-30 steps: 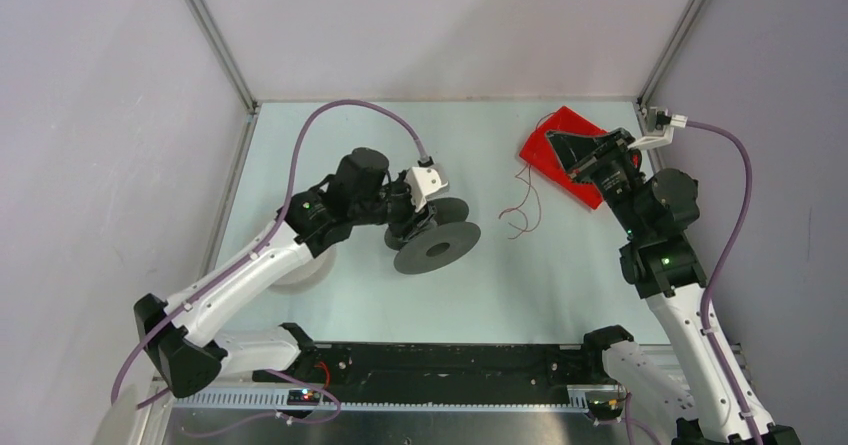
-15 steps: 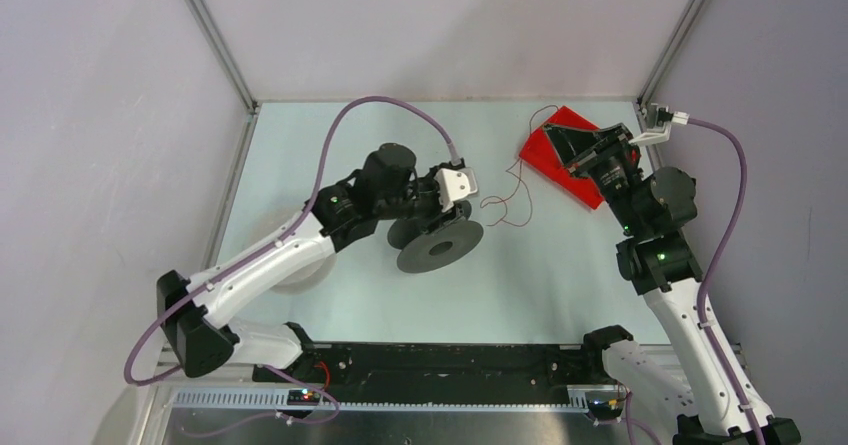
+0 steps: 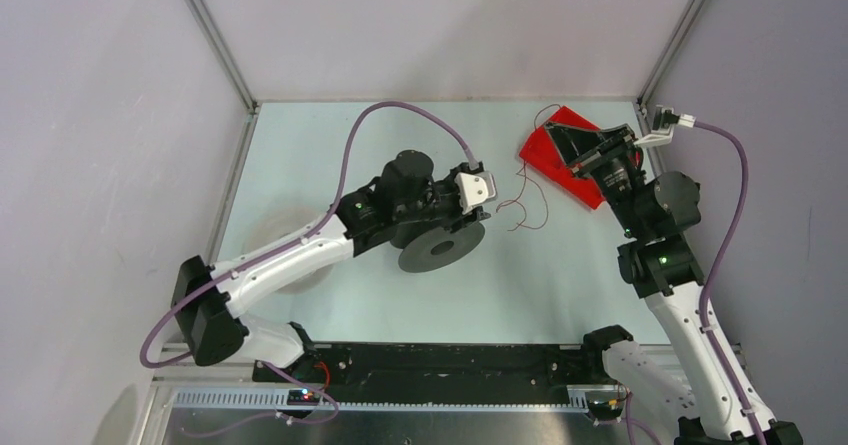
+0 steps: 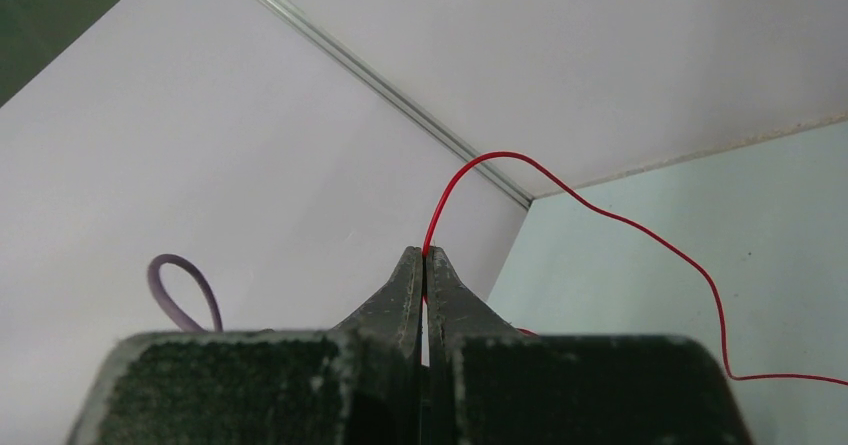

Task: Wrap the cables
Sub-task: Wrap the cable around the cable reel.

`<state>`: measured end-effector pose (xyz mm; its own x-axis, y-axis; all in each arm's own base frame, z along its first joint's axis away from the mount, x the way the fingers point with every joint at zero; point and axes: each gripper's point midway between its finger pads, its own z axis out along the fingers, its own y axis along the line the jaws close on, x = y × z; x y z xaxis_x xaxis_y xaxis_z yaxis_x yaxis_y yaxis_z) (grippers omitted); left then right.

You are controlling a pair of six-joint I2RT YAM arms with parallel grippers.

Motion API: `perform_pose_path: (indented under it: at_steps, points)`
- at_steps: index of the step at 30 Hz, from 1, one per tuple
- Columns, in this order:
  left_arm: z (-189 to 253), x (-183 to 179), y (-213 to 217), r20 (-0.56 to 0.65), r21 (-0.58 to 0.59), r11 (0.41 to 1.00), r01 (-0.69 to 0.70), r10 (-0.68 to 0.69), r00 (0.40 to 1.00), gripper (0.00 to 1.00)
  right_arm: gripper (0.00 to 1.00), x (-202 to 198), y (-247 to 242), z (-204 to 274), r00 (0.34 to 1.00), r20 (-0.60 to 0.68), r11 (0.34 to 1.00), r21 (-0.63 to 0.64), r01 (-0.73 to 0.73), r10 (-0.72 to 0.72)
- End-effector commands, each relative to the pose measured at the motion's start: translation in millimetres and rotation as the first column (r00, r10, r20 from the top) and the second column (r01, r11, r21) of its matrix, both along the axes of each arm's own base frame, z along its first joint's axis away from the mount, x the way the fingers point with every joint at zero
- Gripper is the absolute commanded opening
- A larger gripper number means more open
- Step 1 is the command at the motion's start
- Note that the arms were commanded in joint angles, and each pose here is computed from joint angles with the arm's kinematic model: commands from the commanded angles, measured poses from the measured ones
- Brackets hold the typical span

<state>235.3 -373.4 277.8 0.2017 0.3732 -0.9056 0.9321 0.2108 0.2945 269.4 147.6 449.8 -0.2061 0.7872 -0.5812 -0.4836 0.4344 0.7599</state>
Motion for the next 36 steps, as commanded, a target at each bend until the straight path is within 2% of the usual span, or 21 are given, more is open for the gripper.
perform_pose_path:
  at_steps: [1,12,14,16,17,18,22,23,26,28,31,36]
  points:
    - [4.5,5.3,-16.1,0.014,-0.067,0.998,0.010,-0.010,1.000,0.57,0.00,-9.9,-6.0,21.0,0.998,0.063,0.999,0.044,0.015,-0.018]
    - [-16.5,8.9,-36.6,-0.045,-0.085,0.996,0.018,-0.022,0.999,0.54,0.00,-13.7,-6.6,24.6,0.998,0.061,0.997,0.071,0.006,-0.010]
    - [-20.9,11.3,-37.9,-0.054,-0.081,0.997,0.007,-0.012,0.998,0.44,0.00,-14.3,-7.2,23.6,0.998,0.059,0.998,0.066,0.009,-0.013]
    - [-26.0,15.8,-36.8,-0.070,-0.074,0.997,-0.027,0.022,0.997,0.12,0.00,-14.4,-8.5,21.6,0.998,0.057,0.998,0.053,0.018,-0.021]
    - [-25.4,17.3,-35.8,-0.071,-0.075,0.996,-0.039,0.034,0.997,0.06,0.00,-13.8,-10.2,20.6,0.998,0.057,0.998,0.046,0.030,-0.033]
    - [-23.7,19.4,-33.9,-0.073,-0.078,0.995,-0.061,0.055,0.996,0.01,0.00,-12.5,-13.1,16.7,0.997,0.057,0.998,0.017,0.053,-0.054]
    - [-2.2,19.5,-27.9,-0.102,-0.130,0.985,-0.110,0.097,0.990,0.00,0.00,3.2,-40.0,-5.8,0.977,0.044,0.969,-0.122,0.214,-0.211]
    - [2.7,17.0,-28.7,-0.117,-0.141,0.985,-0.104,0.088,0.989,0.00,0.04,3.7,-41.7,-11.2,0.976,0.046,0.963,-0.161,0.217,-0.212]
    - [22.3,5.5,-32.2,-0.212,-0.147,0.985,-0.088,0.055,0.976,0.00,0.38,7.4,-55.5,-30.8,0.966,0.073,0.910,-0.324,0.259,-0.250]
    - [32.0,1.6,-32.2,-0.263,-0.149,0.984,-0.097,0.055,0.963,0.00,0.49,4.1,-60.6,-36.7,0.963,0.115,0.869,-0.415,0.270,-0.244]
    - [38.8,-4.5,-28.3,-0.299,-0.154,0.982,-0.106,0.056,0.953,0.00,0.58,-11.9,-57.4,-28.3,0.957,0.234,0.815,-0.512,0.271,-0.170]
    - [39.7,-23.5,-20.0,-0.361,-0.139,0.988,-0.074,0.019,0.932,0.00,0.63,-36.9,-33.6,-12.1,0.934,0.357,0.801,-0.561,0.208,0.008]
